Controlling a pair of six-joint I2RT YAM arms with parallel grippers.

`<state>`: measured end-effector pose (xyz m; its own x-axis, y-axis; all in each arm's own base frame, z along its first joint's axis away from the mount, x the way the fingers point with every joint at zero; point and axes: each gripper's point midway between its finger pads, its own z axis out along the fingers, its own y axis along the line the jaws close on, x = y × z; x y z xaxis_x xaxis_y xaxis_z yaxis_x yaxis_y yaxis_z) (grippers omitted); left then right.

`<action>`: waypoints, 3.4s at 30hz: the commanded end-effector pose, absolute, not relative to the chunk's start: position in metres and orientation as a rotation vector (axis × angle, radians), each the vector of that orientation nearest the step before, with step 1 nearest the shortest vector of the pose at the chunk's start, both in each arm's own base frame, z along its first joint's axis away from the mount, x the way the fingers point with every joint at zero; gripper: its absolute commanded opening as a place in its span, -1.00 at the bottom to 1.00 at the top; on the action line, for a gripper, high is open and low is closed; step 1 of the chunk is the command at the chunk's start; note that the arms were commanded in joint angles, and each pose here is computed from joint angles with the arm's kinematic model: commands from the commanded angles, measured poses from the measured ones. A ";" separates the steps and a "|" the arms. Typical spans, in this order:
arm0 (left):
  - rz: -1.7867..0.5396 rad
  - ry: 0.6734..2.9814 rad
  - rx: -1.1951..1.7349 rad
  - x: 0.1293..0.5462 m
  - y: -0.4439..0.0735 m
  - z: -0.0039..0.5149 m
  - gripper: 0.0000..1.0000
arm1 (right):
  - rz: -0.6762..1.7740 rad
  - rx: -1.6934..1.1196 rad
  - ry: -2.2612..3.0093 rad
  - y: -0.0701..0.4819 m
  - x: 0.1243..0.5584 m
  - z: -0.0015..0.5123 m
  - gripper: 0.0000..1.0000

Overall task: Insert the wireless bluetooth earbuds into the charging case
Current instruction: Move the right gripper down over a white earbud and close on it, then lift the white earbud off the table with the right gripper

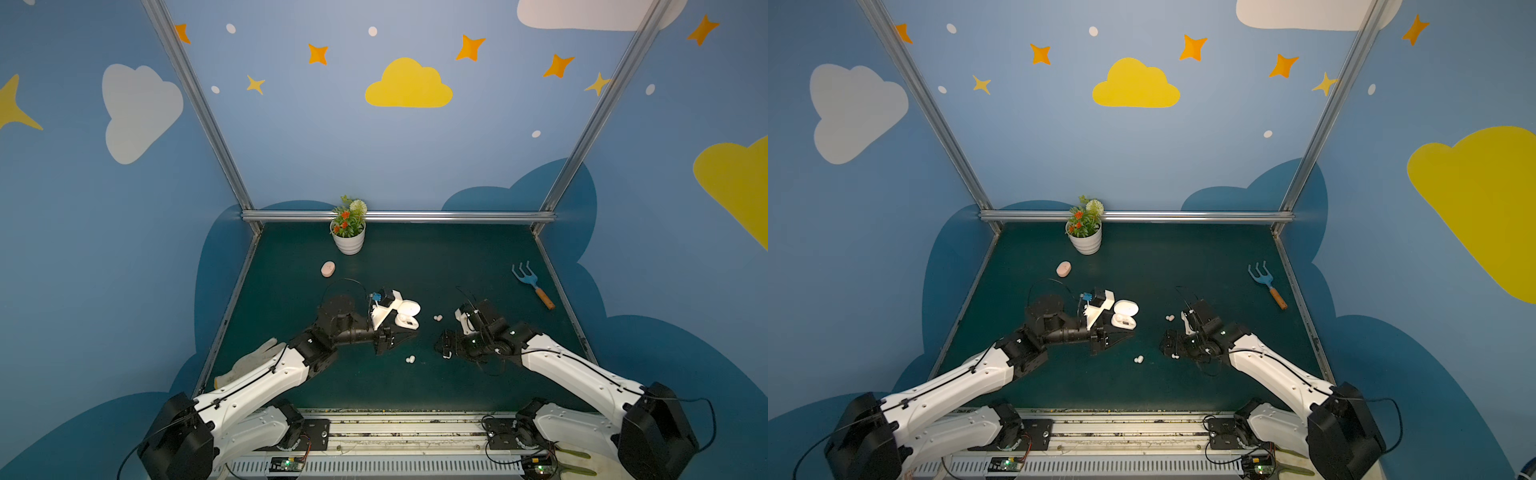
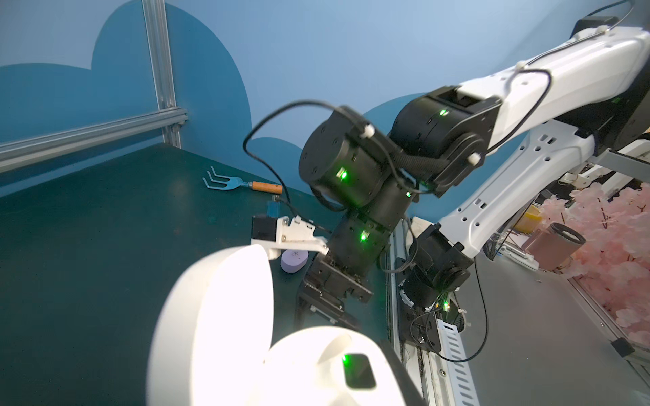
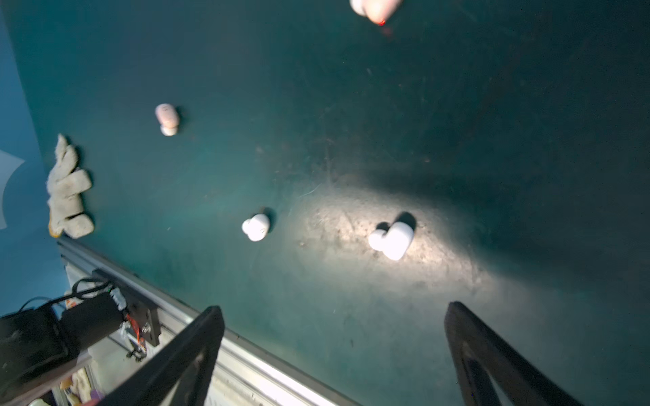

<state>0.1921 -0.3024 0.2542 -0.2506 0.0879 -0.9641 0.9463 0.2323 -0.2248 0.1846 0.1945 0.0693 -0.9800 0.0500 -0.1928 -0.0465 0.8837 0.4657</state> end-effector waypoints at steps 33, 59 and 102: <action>-1.113 1.538 0.968 0.194 -0.296 0.263 -0.70 | 0.871 0.105 2.846 0.233 0.209 0.057 0.88; -1.109 1.538 0.955 0.193 -0.293 0.265 -0.70 | 0.503 0.219 2.907 0.206 0.209 0.075 0.41; -1.104 1.536 0.925 0.196 -0.292 0.265 -0.69 | 0.135 0.270 3.111 0.218 0.208 0.009 -0.48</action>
<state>0.1969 -0.2938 0.2581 -0.2410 0.0539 -0.9690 0.9312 0.2943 -0.2152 0.2129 0.2229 0.0175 -0.9840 0.1763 -0.0255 0.1712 0.9756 0.1374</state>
